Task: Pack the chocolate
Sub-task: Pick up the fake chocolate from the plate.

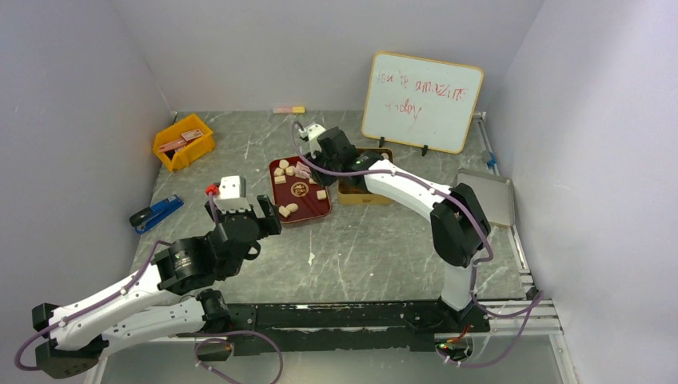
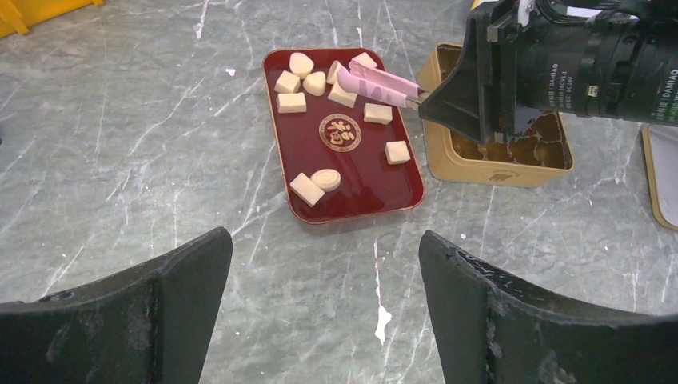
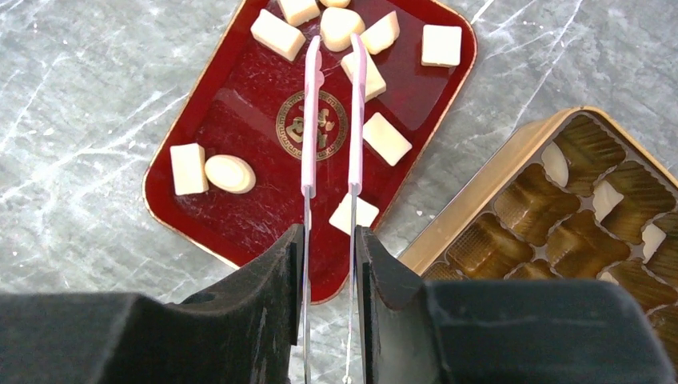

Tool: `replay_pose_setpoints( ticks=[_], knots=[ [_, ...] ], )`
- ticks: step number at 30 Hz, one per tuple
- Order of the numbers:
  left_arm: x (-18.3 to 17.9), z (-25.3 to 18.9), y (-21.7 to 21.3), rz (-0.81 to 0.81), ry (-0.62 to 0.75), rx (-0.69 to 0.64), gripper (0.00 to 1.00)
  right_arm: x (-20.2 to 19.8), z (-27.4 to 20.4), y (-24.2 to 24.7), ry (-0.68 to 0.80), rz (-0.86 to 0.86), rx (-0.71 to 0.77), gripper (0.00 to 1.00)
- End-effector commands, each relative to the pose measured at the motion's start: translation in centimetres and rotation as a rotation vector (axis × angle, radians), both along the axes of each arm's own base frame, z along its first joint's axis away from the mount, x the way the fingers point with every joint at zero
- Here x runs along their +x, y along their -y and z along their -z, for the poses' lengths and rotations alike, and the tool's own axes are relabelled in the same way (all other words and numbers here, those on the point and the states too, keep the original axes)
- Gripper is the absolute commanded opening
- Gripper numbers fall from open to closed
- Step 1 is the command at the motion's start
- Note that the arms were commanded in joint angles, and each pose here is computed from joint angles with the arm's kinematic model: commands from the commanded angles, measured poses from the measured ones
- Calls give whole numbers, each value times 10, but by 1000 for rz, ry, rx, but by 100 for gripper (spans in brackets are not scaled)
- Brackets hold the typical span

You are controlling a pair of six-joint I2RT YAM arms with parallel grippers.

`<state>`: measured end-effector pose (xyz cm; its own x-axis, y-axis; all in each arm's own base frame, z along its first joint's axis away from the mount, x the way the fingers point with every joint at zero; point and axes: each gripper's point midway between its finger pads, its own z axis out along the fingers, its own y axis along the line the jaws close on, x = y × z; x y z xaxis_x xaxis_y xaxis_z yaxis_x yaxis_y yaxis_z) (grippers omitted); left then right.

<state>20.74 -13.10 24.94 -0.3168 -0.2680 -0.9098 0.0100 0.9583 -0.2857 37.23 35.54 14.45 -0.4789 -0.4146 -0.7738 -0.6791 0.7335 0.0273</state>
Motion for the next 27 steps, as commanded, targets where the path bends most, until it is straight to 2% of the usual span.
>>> replay_pose_setpoints(
  ticks=[1, 16, 27],
  knots=[
    [1, -20, -2, -11, 33, -39, 91, 14, -25, -13, 65, -19, 52, 30],
    [2, -19, -1, -13, 38, -34, 92, 34, -6, 1, 62, -9, -11, 31],
    [4, -16, 2, -12, 33, -26, 92, 31, 10, 3, 12, -60, -15, 36]
  ],
)
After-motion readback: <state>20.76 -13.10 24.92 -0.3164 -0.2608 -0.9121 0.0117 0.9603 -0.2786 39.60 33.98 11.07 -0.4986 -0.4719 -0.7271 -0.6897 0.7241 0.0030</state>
